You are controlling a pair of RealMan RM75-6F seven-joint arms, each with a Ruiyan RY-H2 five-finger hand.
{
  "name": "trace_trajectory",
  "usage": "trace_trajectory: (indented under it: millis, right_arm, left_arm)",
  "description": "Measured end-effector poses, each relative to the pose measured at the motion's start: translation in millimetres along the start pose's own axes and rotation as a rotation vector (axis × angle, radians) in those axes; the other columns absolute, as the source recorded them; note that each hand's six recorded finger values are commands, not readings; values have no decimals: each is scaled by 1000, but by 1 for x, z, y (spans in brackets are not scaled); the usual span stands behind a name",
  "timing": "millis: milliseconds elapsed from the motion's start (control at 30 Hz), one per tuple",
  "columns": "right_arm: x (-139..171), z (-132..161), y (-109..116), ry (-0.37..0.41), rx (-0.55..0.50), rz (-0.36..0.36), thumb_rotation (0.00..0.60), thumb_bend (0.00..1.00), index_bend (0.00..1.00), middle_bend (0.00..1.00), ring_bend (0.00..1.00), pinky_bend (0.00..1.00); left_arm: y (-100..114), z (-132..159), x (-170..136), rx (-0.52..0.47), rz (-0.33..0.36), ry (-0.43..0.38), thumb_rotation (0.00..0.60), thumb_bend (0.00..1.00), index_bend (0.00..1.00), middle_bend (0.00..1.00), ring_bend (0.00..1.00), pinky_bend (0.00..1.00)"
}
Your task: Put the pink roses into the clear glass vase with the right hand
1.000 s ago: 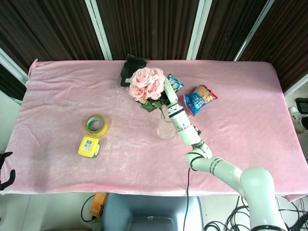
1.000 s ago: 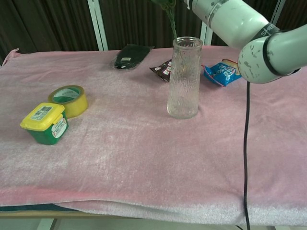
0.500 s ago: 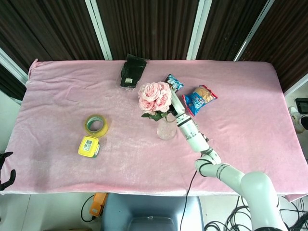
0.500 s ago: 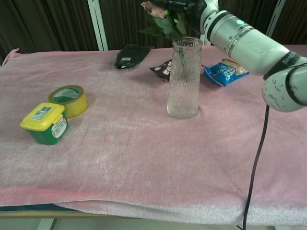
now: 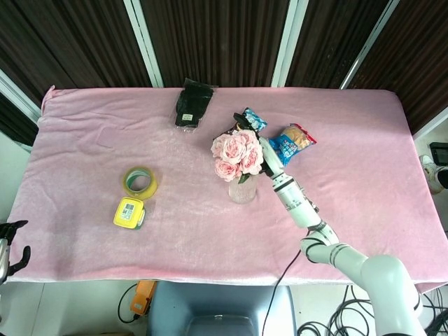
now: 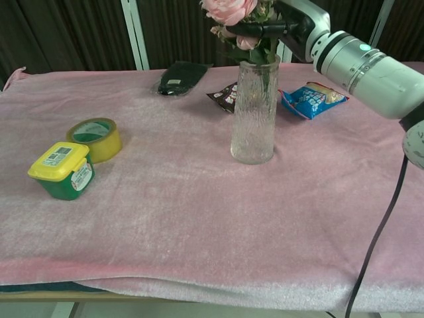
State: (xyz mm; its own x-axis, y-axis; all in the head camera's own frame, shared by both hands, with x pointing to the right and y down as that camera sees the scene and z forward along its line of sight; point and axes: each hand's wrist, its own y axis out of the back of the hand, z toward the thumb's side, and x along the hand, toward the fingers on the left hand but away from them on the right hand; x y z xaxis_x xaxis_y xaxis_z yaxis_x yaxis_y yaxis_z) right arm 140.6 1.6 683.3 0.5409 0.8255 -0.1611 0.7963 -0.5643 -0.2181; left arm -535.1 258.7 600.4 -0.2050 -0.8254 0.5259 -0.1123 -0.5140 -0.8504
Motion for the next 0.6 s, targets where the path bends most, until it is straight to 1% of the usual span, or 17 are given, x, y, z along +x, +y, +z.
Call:
trace_trajectory:
  millis: [200,367,467,600]
  right_arm:
    - [20,11,12,42,27,-3,600,136,1,27,0,135]
    - [50,20,32,59,82,-26,600,135,0,15,0,130]
    - [76,21,49,41,153,-48,600,134,0,11,0,110]
    - [118,17,68,-20,290,-74,600,133,0,12,0,108]
  left_arm:
    - [-1,3,0,3,-2,-15,600,462,232,254,163,251]
    - [-1,7,-1,-3,-4,-35,600,463,232,255,164,251]
    - [-1,10,-1,-6,-6,-47,600,462,232,255,164,251]
    - [-1,12,-2,-7,-7,-58,600,463,232,254,164,251]
